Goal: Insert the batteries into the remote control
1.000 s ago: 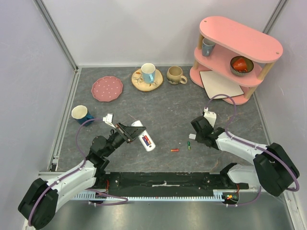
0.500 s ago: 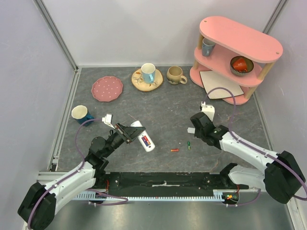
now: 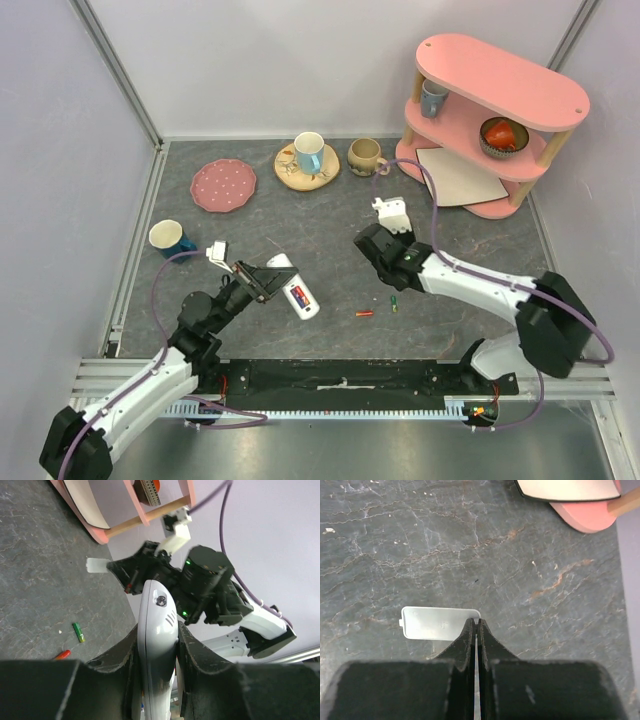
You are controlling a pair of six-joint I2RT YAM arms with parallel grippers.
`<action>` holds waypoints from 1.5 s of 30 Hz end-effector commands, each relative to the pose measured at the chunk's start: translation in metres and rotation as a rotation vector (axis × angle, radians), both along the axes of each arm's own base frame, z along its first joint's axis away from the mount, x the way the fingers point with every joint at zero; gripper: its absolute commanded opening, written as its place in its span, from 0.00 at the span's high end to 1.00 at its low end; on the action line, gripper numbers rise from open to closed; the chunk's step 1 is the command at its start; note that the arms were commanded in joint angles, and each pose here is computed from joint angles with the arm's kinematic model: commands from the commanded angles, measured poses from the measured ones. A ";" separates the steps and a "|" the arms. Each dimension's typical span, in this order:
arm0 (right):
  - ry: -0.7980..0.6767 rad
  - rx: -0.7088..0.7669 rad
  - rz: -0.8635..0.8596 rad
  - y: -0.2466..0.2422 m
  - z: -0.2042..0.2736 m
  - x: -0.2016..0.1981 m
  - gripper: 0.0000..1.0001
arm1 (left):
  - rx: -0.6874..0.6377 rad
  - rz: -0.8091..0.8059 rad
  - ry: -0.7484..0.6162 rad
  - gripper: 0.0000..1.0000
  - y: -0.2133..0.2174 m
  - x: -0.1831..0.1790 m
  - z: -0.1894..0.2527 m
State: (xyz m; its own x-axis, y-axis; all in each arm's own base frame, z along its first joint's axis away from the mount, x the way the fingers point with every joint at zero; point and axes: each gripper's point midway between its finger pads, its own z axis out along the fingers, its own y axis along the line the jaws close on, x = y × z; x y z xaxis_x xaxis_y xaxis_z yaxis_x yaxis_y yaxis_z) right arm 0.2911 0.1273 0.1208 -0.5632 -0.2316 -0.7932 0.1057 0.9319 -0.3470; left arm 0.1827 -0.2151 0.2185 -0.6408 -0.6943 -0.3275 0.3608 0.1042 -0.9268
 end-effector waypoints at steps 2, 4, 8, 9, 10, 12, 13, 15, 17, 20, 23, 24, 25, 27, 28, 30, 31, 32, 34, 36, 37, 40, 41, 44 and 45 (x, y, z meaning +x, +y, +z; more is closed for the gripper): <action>0.032 -0.227 0.011 0.006 0.015 0.017 1.00 | 0.035 0.033 0.023 0.98 0.008 -0.002 -0.027; 0.098 -0.281 0.043 0.011 0.005 0.019 1.00 | 0.036 0.032 0.024 0.98 0.009 -0.003 -0.028; 0.165 -0.325 0.252 0.040 0.003 0.013 1.00 | 0.031 0.024 0.023 0.98 0.009 -0.006 -0.028; 0.185 -0.301 0.317 0.050 -0.001 0.010 1.00 | 0.029 0.025 0.020 0.98 0.010 -0.006 -0.027; 0.169 -0.262 0.357 0.055 0.001 0.008 1.00 | 0.030 0.027 0.021 0.98 0.010 -0.006 -0.027; 0.172 -0.212 0.454 0.067 0.002 0.004 1.00 | 0.029 0.030 0.015 0.98 0.011 -0.007 -0.026; 0.179 -0.226 0.461 0.064 -0.003 0.002 1.00 | 0.030 0.029 0.014 0.98 0.011 -0.007 -0.026; 0.148 -0.301 0.376 0.048 -0.002 0.007 1.00 | 0.029 0.030 0.015 0.98 0.011 -0.008 -0.027; 0.136 -0.396 0.254 0.028 0.000 0.010 1.00 | 0.029 0.026 0.015 0.98 0.011 -0.008 -0.027; 0.161 -0.551 0.127 0.012 -0.006 0.012 1.00 | 0.031 0.021 0.018 0.98 0.011 -0.009 -0.028; 0.216 -0.491 0.122 0.020 -0.022 0.010 1.00 | 0.032 0.016 0.021 0.98 0.010 -0.010 -0.028; 0.225 -0.442 0.120 0.024 -0.024 0.009 1.00 | 0.033 0.016 0.022 0.98 0.010 -0.010 -0.028; 0.261 -0.314 0.128 0.036 -0.034 0.005 1.00 | 0.029 0.016 0.017 0.98 0.011 -0.010 -0.026; 0.279 -0.152 0.110 0.045 -0.037 0.006 1.00 | 0.031 0.019 0.022 0.98 0.011 -0.010 -0.027; 0.284 -0.060 0.077 0.048 -0.042 0.005 1.00 | 0.031 0.021 0.022 0.98 0.011 -0.010 -0.027; 0.300 0.133 0.054 0.060 -0.043 0.005 1.00 | 0.031 0.025 0.023 0.98 0.012 -0.010 -0.027; 0.306 0.185 0.019 0.055 -0.049 0.004 1.00 | 0.031 0.025 0.023 0.98 0.012 -0.010 -0.028; 0.305 0.305 -0.026 0.063 -0.048 0.001 1.00 | 0.032 0.027 0.025 0.98 0.012 -0.009 -0.027; 0.276 0.386 -0.087 0.060 -0.052 0.000 1.00 | 0.033 0.024 0.026 0.98 0.011 -0.010 -0.027; 0.217 0.458 -0.172 0.055 -0.051 0.001 1.00 | 0.032 0.025 0.025 0.98 0.012 -0.009 -0.027; 0.212 0.476 -0.193 0.054 -0.053 0.001 1.00 | 0.030 0.026 0.027 0.98 0.012 -0.009 -0.027; 0.227 0.480 -0.203 0.055 -0.056 0.002 1.00 | 0.030 0.026 0.029 0.98 0.012 -0.010 -0.028; 0.239 0.458 -0.183 0.056 -0.058 0.004 1.00 | 0.029 0.026 0.032 0.98 0.012 -0.010 -0.029; 0.202 0.160 -0.083 0.043 -0.041 0.009 1.00 | 0.030 0.026 0.031 0.98 0.012 -0.010 -0.028; 0.101 0.009 -0.095 0.030 -0.015 0.021 1.00 | 0.030 0.027 0.031 0.98 0.013 -0.010 -0.029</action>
